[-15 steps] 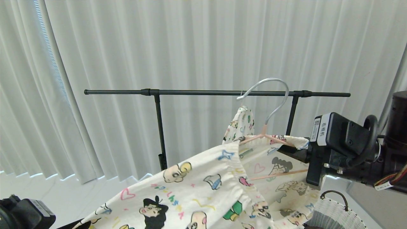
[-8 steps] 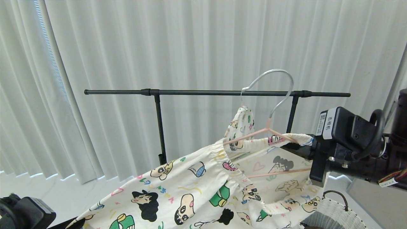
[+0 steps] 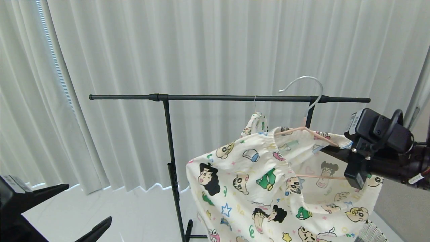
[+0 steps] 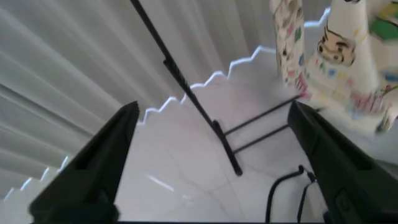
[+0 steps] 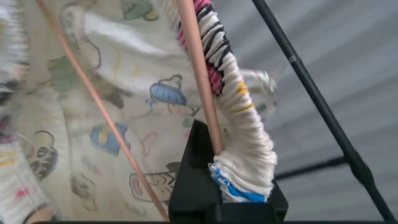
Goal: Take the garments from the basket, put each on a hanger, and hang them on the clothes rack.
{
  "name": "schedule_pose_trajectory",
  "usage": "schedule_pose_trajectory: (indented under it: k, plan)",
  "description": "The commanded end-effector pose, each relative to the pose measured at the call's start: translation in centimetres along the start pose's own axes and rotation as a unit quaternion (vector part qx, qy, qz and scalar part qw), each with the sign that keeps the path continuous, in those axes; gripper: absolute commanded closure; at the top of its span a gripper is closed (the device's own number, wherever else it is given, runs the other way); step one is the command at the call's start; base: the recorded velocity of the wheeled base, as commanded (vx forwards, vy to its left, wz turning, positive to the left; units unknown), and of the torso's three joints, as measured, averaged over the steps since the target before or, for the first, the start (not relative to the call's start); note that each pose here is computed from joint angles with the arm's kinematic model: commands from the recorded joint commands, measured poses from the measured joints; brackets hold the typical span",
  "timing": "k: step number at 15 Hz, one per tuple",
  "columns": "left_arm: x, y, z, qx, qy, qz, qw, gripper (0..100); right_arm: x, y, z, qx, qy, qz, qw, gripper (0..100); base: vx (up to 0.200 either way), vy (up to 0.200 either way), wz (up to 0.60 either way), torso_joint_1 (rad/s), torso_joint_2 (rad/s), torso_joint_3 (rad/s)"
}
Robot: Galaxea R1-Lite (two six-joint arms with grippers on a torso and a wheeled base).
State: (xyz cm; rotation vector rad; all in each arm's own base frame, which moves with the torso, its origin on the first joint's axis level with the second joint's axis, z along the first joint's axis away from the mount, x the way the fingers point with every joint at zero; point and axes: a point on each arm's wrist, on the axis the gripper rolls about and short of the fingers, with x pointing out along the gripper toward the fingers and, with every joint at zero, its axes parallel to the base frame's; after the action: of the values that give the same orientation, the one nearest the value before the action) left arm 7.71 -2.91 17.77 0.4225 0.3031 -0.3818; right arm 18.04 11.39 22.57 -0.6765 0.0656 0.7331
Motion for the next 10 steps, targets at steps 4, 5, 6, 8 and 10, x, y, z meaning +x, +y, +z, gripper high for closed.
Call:
schedule_pose_trajectory:
  k: [4, 5, 6, 8, 10]
  plan:
    - [1.0, 1.6, 4.5, 0.002, -0.033, 0.013, 0.9994, 0, -4.8, -2.9, -2.9, 0.041, 0.134, -0.124, 0.9824, 100, 0.000, 0.000, 0.00, 0.000, 0.00, 0.000]
    - [1.4, 1.9, 5.2, 0.002, -0.034, 0.015, 0.9993, 0, -6.0, -3.0, -3.5, 0.051, 0.170, -0.146, 0.9732, 100, 0.000, 0.000, 0.00, 0.000, 0.00, 0.000]
    - [1.6, 1.9, 5.3, 0.002, -0.034, 0.014, 0.9993, 0, -6.5, -3.1, -3.7, 0.054, 0.182, -0.153, 0.9698, 100, 0.000, 0.000, 0.00, 0.000, 0.00, 0.000]
    - [2.2, 2.1, 5.7, 0.029, -0.022, 0.025, 0.9990, 0, -9.4, -2.7, -4.9, 0.079, 0.262, -0.195, 0.9420, 100, 0.000, 0.000, 0.00, 0.000, 0.00, 0.000]
    - [2.4, 2.1, 5.6, 0.046, -0.023, 0.031, 0.9982, 0, -10.7, -2.4, -5.5, 0.089, 0.313, -0.220, 0.9196, 100, 0.000, 0.000, 0.00, 0.000, 0.00, 0.000]
